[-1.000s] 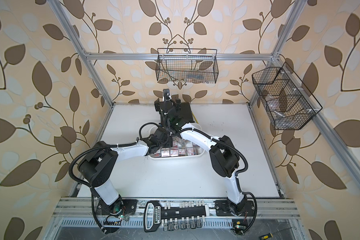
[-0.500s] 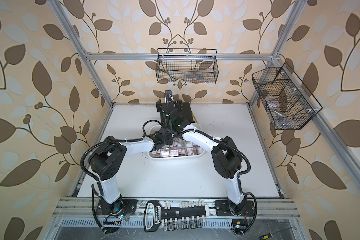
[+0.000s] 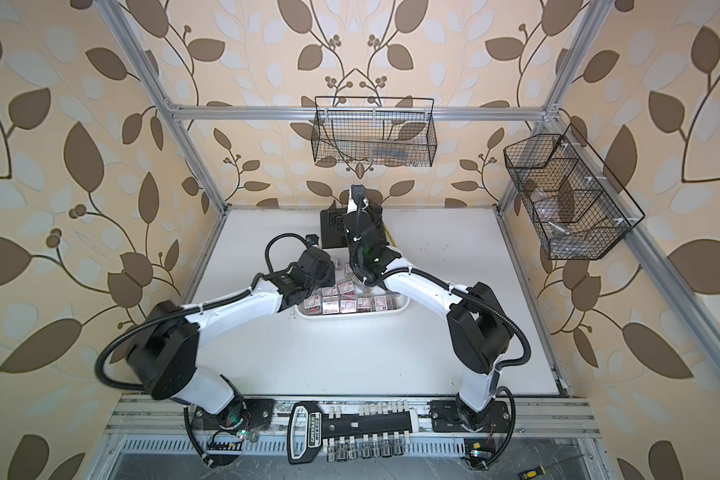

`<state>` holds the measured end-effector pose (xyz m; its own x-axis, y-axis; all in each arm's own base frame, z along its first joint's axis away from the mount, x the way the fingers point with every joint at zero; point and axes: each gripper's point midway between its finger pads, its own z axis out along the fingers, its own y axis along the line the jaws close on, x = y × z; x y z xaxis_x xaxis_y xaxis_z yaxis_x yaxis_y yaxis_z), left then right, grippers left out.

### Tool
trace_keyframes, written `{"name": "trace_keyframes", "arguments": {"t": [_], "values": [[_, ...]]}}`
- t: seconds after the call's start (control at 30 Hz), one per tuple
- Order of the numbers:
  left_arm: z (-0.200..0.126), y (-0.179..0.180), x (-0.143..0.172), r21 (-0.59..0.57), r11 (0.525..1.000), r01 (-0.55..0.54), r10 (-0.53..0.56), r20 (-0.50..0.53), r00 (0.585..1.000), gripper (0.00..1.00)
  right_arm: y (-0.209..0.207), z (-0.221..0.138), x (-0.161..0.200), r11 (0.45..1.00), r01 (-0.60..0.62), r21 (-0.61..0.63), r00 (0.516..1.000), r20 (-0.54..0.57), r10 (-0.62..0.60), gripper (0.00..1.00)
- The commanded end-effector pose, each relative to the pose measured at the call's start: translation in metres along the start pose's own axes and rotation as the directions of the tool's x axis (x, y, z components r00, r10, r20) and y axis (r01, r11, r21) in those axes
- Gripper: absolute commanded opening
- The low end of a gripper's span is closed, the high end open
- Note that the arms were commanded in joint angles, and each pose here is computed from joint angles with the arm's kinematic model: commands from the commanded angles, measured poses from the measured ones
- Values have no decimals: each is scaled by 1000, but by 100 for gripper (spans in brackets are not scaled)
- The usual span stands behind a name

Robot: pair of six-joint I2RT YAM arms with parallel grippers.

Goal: Take the paper clips out of the storage box
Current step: Pick up the boxed paper clips from the storage box, then place the boxed paper clips at the center of the board.

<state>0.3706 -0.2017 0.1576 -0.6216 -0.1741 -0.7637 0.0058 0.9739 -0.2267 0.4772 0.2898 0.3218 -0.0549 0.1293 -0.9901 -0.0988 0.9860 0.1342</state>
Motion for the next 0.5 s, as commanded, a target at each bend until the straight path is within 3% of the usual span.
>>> {"name": "trace_keyframes", "arguments": {"t": [0.0,0.27,0.47], "values": [[-29,15,-4,-14,999,28,-28,52,998,26,30,9,14,997,41,-71,999,-20,-42,99],[-65,47,18,-15,998,65,-64,55,996,24,54,36,32,989,115,-89,989,-87,-122,100],[-83,68,41,-27,996,85,-84,24,996,21,43,9,6,993,66,-93,997,-24,-69,100]]}}
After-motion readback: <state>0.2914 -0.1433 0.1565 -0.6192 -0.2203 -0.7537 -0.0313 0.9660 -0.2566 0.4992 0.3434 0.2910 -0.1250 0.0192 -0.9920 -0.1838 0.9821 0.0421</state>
